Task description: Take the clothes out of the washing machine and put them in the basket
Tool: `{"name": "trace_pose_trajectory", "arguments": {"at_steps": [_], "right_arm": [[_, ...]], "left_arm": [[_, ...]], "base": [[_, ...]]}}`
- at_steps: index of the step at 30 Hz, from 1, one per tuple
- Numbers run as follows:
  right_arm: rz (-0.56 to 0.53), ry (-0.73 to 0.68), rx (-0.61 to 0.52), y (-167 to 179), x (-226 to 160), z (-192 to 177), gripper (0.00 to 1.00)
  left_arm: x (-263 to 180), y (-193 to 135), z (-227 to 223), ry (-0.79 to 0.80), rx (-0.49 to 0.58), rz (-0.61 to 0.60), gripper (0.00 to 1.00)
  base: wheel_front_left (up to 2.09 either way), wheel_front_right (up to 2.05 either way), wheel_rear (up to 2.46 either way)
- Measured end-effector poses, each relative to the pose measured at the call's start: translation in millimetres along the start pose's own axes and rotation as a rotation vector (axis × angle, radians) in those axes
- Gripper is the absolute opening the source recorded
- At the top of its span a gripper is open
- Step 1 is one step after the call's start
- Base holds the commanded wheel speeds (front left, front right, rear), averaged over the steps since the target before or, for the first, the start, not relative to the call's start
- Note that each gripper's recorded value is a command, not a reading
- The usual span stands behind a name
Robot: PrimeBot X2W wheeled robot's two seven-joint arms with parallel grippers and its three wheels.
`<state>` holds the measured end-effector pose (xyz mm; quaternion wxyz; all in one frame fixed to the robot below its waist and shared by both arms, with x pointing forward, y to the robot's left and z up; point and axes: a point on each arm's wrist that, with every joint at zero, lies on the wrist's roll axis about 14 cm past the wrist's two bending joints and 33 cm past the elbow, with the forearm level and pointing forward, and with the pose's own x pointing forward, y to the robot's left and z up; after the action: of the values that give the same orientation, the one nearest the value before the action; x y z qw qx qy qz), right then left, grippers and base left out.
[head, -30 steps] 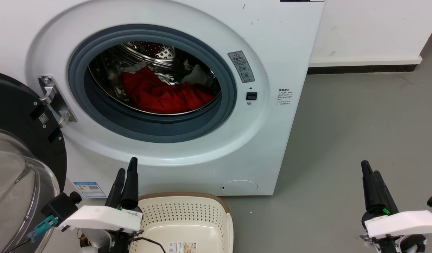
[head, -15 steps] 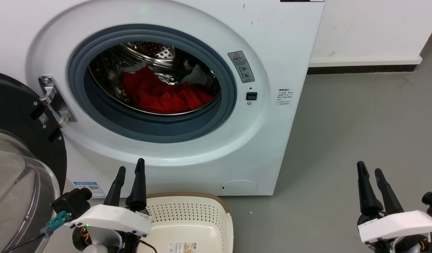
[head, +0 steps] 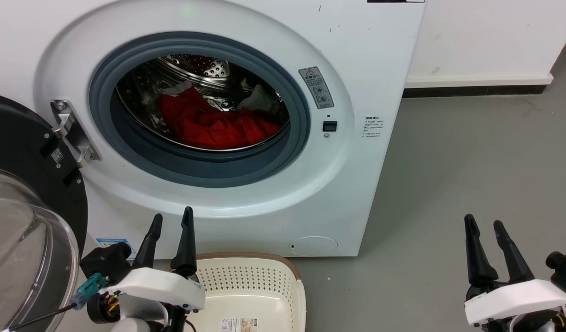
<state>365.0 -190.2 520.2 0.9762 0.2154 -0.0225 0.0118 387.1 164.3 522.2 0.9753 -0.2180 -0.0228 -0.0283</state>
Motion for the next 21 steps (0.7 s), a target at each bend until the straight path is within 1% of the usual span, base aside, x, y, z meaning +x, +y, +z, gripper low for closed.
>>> {"name": "trace_pose_trajectory", "arguments": {"at_steps": [10, 21], "right_arm": [[0.012, 0.001, -0.111, 2.1, -2.4, 0.7, 1.0], [0.031, 0.0, -0.219, 6.5, -3.6, 1.6, 1.0]], "left_arm": [[0.0, -3.1, 3.5, -0.019, 0.12, -0.016, 1.0], [-0.1, -5.0, 6.6, -0.042, 0.223, -0.023, 1.0]], "base": [[0.0, 0.0, 0.0], [0.0, 0.0, 0.0]]}}
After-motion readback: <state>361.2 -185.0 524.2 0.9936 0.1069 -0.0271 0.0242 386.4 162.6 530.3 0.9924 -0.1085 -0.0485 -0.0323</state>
